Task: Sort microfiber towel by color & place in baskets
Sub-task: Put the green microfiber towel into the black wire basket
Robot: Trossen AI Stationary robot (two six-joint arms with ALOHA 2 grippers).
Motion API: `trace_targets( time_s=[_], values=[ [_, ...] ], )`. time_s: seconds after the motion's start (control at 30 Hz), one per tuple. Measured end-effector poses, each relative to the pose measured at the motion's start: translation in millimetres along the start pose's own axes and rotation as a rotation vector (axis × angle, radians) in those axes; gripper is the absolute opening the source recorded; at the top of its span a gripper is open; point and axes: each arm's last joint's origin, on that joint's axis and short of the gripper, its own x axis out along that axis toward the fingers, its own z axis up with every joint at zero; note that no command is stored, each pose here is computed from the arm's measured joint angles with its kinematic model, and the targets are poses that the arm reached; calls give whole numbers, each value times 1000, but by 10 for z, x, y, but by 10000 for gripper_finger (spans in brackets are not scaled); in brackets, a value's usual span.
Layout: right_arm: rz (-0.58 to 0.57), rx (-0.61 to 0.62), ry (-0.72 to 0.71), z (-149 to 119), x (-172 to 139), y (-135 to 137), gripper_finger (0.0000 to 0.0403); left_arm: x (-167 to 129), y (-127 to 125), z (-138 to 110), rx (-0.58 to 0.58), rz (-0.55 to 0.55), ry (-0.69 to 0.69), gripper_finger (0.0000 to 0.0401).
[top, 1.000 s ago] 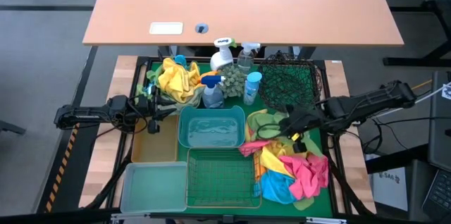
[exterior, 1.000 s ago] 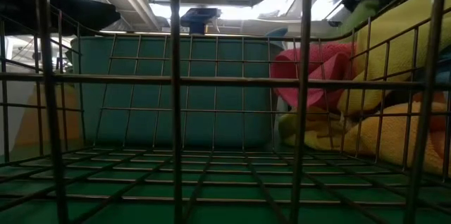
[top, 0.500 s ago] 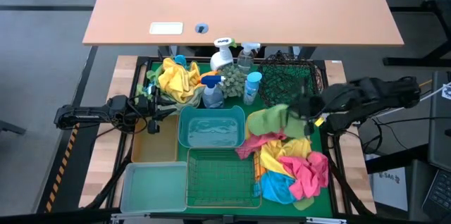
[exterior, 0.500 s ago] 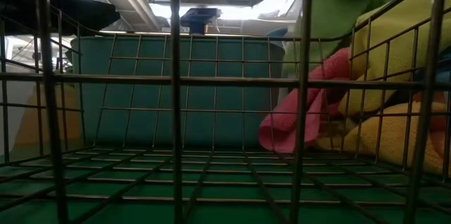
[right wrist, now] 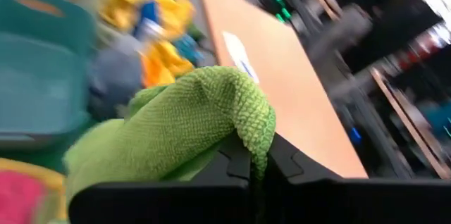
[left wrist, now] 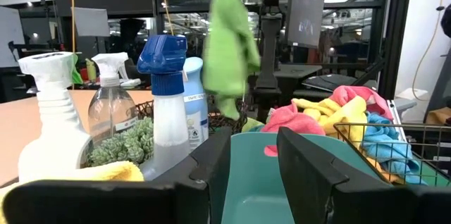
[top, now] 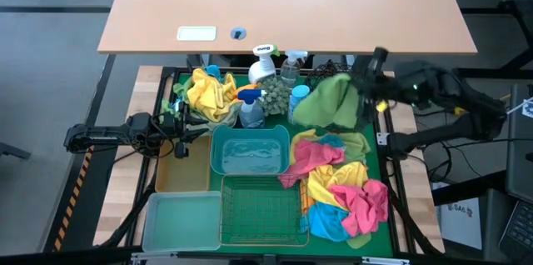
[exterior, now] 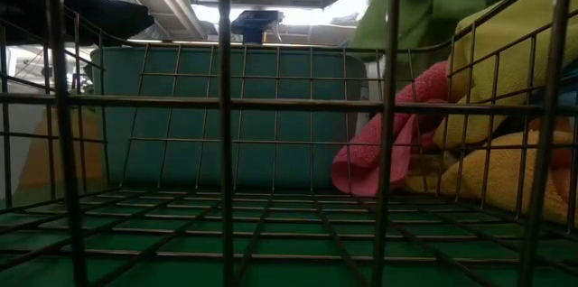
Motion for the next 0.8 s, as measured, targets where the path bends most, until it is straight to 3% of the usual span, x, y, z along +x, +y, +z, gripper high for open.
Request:
trace_targets(
  time_s=[0.37, 0.57, 0.8],
  values=[
    [-165, 151, 224, -392, 132, -437, 5, 0, 0, 1, 8, 0, -1, 112],
    [-122, 274, 270, -602, 267, -473, 8, -4, 1, 86, -8, 1, -88, 112],
    [-109, 287, 329, -739, 390, -424, 9, -25, 23, 236, -23, 69, -214, 112]
  ],
)
